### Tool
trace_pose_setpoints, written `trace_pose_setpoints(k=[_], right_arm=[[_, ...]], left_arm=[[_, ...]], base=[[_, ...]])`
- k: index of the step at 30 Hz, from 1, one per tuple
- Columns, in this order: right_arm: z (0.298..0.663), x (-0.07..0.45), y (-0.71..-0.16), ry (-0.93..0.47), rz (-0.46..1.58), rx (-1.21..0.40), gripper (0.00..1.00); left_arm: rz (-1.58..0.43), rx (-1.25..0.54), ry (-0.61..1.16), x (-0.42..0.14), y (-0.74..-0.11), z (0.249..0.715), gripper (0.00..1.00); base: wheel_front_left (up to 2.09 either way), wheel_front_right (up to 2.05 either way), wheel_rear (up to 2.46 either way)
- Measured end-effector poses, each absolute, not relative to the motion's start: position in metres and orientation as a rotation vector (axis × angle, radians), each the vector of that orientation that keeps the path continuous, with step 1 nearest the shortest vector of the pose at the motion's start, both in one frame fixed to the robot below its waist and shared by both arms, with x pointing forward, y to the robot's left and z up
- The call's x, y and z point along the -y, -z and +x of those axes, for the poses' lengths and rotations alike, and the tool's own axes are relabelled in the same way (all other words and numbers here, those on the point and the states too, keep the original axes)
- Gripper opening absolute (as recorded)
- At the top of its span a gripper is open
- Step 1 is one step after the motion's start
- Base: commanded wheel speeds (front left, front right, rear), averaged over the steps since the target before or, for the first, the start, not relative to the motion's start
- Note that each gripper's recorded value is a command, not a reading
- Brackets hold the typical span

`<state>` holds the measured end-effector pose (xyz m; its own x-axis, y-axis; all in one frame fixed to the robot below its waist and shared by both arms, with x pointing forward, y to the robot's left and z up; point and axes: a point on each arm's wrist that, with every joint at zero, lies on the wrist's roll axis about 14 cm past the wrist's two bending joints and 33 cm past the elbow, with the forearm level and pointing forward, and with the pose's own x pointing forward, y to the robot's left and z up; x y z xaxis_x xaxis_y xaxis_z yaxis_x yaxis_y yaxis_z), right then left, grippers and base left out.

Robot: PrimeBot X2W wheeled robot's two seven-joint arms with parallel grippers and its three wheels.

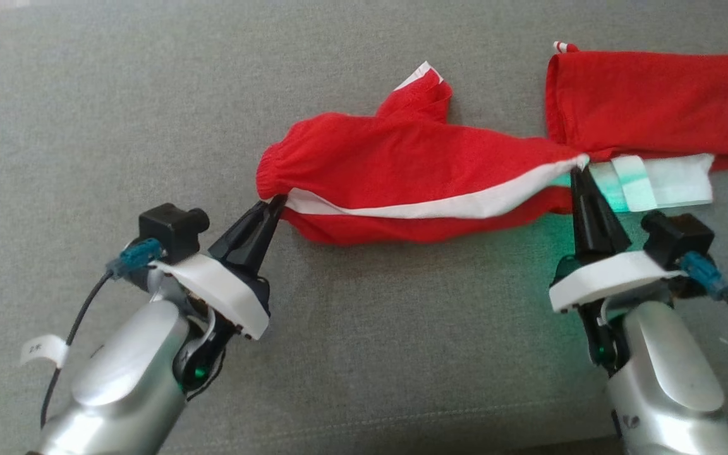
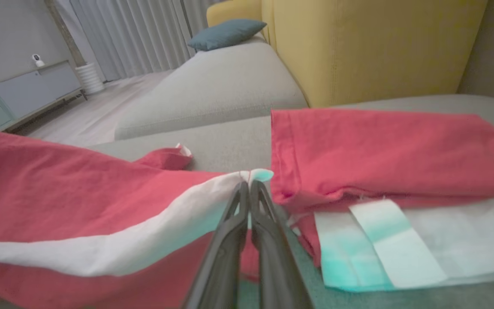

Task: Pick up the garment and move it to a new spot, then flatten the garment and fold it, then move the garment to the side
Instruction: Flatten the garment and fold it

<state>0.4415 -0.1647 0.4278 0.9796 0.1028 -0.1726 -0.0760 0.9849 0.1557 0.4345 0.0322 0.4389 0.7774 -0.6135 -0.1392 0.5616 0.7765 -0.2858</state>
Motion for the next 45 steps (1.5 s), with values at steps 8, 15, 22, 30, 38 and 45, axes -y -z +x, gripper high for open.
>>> trace_pose_setpoints(k=[8, 15, 22, 30, 38, 45], right_arm=[[0.452, 0.154, -0.515, -0.151, 0.055, 0.086, 0.0], [0.447, 0.152, -0.576, -0.163, -0.011, 0.221, 0.0], [0.435, 0.145, -0.654, -0.188, -0.064, 0.402, 0.0], [0.406, 0.14, -0.699, -0.195, -0.072, 0.516, 0.0], [0.395, 0.134, -0.689, -0.216, -0.019, 0.477, 0.0], [0.427, 0.129, -0.677, -0.217, -0.073, 0.392, 0.0]], left_arm=[[-0.147, -0.155, 0.673, -0.046, -0.466, 0.435, 0.0], [-0.111, -0.002, 0.713, -0.049, -0.536, 0.442, 0.0], [-0.089, 0.174, 0.755, -0.047, -0.625, 0.429, 0.0], [-0.179, 0.382, 0.682, -0.065, -0.713, 0.402, 0.0], [-0.279, 0.358, 0.655, -0.078, -0.716, 0.387, 0.0], [-0.33, 0.247, 0.651, -0.085, -0.7, 0.417, 0.0]], base=[[0.0, 0.0, 0.0], [0.0, 0.0, 0.0], [0.0, 0.0, 0.0], [0.0, 0.0, 0.0], [0.0, 0.0, 0.0], [0.0, 0.0, 0.0]])
